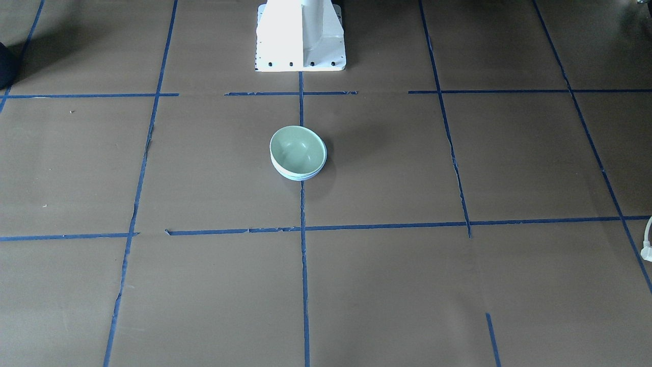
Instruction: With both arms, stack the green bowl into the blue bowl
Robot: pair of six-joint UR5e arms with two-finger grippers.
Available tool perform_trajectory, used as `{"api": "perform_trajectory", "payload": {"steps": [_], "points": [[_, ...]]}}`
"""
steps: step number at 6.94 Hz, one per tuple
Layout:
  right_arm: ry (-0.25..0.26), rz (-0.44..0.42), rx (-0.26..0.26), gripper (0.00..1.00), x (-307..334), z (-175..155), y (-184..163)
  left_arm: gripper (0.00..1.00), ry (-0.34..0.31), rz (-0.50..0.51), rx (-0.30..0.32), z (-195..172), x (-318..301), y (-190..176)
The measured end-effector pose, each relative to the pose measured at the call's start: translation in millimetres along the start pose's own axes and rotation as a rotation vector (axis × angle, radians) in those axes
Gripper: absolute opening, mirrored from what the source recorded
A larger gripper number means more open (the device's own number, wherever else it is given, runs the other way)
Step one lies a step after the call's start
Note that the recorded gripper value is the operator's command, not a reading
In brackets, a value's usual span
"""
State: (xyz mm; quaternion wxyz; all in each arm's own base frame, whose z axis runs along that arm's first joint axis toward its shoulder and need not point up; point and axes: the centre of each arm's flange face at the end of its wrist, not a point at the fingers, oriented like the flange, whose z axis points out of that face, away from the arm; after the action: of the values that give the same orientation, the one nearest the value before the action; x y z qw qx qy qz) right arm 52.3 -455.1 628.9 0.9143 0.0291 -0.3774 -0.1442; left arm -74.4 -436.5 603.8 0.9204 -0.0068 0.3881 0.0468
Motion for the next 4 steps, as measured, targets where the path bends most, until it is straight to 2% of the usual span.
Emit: {"api": "perform_trajectory", "payload": {"steps": [2, 4], "points": [[0.000, -0.015, 0.016, 1.00, -1.7, -1.6, -1.5, 1.00, -0.006, 0.034, 0.035, -1.6, 1.7, -2.8], [-0.028, -0.018, 0.027, 1.00, -2.1, 0.7, -2.6, 1.00, -0.009, 0.049, 0.052, -0.4, 0.2, -5.0]]}}
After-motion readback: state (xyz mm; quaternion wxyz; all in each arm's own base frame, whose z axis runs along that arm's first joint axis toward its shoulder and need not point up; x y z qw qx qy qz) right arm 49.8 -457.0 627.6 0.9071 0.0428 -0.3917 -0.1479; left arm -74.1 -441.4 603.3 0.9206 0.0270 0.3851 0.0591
